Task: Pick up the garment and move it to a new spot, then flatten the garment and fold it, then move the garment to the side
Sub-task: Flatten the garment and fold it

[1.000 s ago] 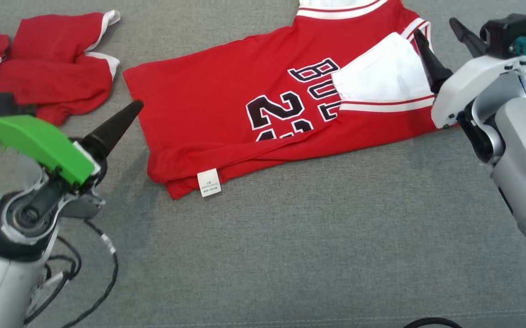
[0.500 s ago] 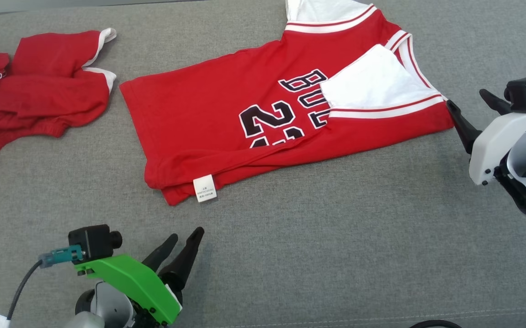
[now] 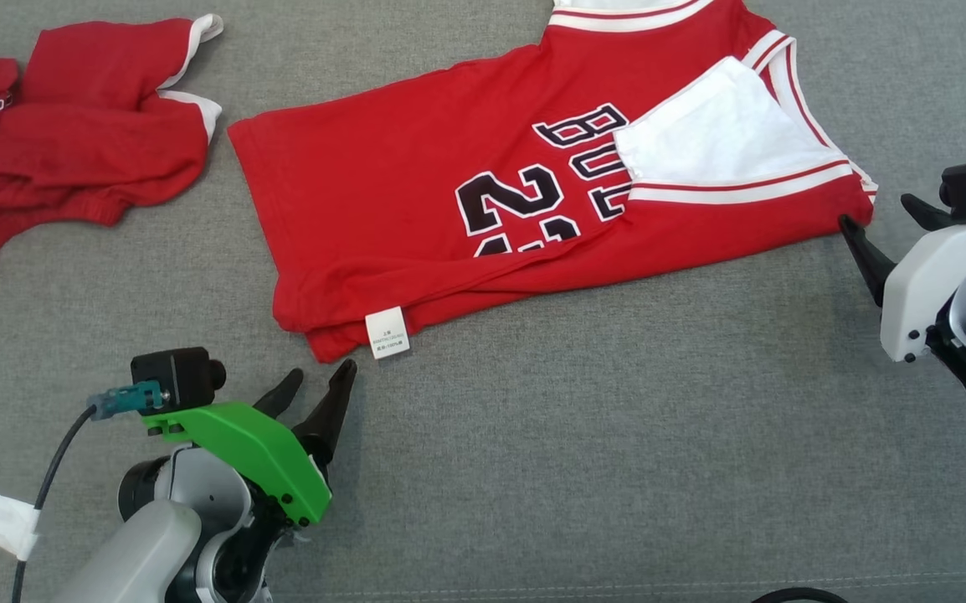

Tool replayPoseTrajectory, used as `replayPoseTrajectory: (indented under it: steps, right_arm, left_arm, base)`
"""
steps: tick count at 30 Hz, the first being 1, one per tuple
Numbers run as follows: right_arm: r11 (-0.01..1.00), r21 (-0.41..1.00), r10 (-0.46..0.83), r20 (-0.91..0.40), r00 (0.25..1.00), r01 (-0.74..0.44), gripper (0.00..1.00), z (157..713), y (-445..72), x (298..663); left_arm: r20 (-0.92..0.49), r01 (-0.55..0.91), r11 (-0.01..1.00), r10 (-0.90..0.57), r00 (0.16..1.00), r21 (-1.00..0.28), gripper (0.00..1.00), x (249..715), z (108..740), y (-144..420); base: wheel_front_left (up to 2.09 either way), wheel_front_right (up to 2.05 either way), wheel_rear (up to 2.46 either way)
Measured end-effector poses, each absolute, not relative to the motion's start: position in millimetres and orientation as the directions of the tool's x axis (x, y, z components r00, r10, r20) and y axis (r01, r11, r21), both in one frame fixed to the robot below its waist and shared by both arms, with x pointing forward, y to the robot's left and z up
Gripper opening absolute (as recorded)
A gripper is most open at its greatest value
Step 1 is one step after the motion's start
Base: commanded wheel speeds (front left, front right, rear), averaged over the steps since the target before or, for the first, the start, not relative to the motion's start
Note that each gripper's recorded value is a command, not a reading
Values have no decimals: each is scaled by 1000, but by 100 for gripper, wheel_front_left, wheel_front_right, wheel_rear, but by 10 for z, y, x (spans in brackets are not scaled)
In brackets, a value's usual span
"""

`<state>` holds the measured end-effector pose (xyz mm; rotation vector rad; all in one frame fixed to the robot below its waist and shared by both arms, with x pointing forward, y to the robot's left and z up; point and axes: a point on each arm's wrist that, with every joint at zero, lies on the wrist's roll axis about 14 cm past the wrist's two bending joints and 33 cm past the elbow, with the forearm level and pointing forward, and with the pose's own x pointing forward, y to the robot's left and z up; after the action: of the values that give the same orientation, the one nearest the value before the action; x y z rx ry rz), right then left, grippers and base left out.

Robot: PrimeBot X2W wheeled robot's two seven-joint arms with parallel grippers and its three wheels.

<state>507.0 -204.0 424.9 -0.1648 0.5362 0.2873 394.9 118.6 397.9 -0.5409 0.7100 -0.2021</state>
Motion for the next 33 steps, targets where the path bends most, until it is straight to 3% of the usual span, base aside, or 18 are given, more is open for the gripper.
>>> replayPoseTrajectory:
  steps: [8, 26, 27, 29, 32, 33]
  right_arm:
    - [948, -64, 228, -550, 803, -313, 100, 4129, -1989, 5092]
    - [960, -32, 203, -605, 770, -278, 100, 3939, -1972, 5319]
    - [962, -29, 198, -612, 765, -272, 100, 3924, -1979, 5333]
    - [964, -23, 191, -630, 753, -264, 100, 3891, -1988, 5350]
    - [966, -16, 182, -663, 726, -257, 100, 3841, -1992, 5354]
    - [967, -12, 180, -674, 717, -254, 100, 3828, -1992, 5348]
  left_arm:
    - [-605, 21, 903, -305, 736, -430, 100, 4054, 3800, 1278]
    - [-616, 23, 905, -309, 724, -426, 100, 4231, 3681, 1234]
    - [-620, 23, 904, -311, 720, -427, 87, 4230, 3666, 1232]
    - [-623, 22, 904, -311, 718, -426, 47, 4242, 3649, 1238]
    - [-625, 18, 904, -309, 716, -427, 18, 4259, 3630, 1252]
    - [-627, 18, 904, -311, 714, -427, 0, 4262, 3624, 1253]
  base:
    - [0, 0, 0]
    - [0, 0, 0]
    - [0, 0, 0]
    - [0, 0, 0]
    - [0, 0, 0]
    - [0, 0, 0]
